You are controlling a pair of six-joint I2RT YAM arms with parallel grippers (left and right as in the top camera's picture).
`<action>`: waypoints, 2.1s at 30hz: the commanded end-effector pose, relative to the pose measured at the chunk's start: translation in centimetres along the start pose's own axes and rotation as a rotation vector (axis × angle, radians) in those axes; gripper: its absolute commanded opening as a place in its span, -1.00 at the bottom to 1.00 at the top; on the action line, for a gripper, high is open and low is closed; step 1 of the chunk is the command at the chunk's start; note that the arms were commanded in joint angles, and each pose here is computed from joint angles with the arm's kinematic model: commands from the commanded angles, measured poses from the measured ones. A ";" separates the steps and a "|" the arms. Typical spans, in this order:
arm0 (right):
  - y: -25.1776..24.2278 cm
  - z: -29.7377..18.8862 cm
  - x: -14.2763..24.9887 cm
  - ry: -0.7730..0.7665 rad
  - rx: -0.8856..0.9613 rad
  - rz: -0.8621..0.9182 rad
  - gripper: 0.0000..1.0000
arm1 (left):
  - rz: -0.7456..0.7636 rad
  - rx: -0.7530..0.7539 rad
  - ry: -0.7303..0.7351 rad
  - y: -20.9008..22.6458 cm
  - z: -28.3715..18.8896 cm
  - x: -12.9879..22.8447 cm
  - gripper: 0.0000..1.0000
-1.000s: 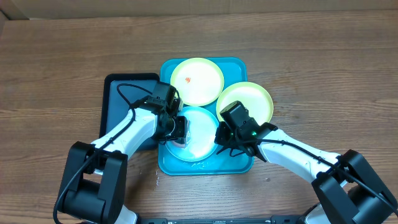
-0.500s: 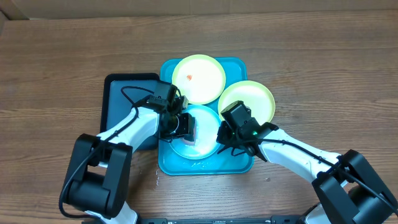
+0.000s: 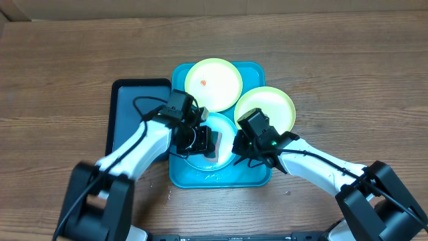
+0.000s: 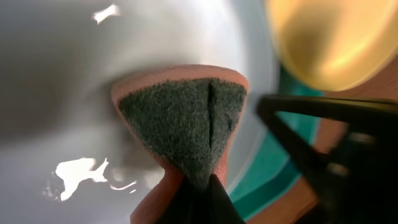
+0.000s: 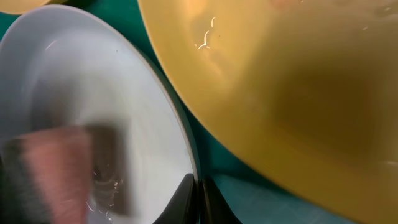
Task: Clean dirty plates on tray and stack at the side
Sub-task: 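Keep wiping the white plate with the sponge while the right gripper holds the yellow plate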
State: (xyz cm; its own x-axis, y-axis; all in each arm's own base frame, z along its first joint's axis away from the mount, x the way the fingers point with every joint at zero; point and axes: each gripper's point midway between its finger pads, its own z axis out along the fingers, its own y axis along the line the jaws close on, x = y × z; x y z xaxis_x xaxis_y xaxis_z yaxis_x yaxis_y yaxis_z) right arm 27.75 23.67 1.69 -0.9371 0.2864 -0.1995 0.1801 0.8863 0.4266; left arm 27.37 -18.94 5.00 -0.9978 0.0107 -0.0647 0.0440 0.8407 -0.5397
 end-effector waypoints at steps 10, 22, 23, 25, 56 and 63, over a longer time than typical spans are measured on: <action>1.0 -0.2 0.4 0.014 -0.036 -0.011 -0.92 | 0.081 -0.300 -0.145 3.5 -2.7 -1.4 -0.92; 1.0 -0.2 0.4 0.014 -0.036 -0.011 -0.92 | 0.003 -0.468 -0.053 8.1 -0.4 -0.4 -0.92; 1.0 -0.2 0.4 0.013 -0.037 -0.011 -0.92 | 0.003 -0.439 -0.039 7.7 -0.1 -0.2 -0.92; 1.0 -0.2 0.4 0.013 -0.037 -0.011 -0.92 | 0.003 -0.387 -0.017 6.8 0.4 0.2 -0.92; 0.9 -0.2 0.4 0.015 -0.034 -0.011 -0.92 | 0.070 -0.472 -0.212 5.6 -4.1 -3.7 -0.92; 0.9 -0.2 0.4 0.015 -0.034 -0.011 -0.92 | 0.038 -0.486 -0.087 7.5 -0.7 -2.4 -0.92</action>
State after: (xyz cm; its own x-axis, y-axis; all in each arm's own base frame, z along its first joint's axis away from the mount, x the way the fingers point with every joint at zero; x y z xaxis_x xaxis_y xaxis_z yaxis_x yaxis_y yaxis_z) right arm 27.42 24.13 1.75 -0.9432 0.2759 -0.1853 0.1716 0.8817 0.4395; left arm 29.90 -11.90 2.83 -0.9827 -0.0035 -0.1853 0.0141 0.9955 -0.0936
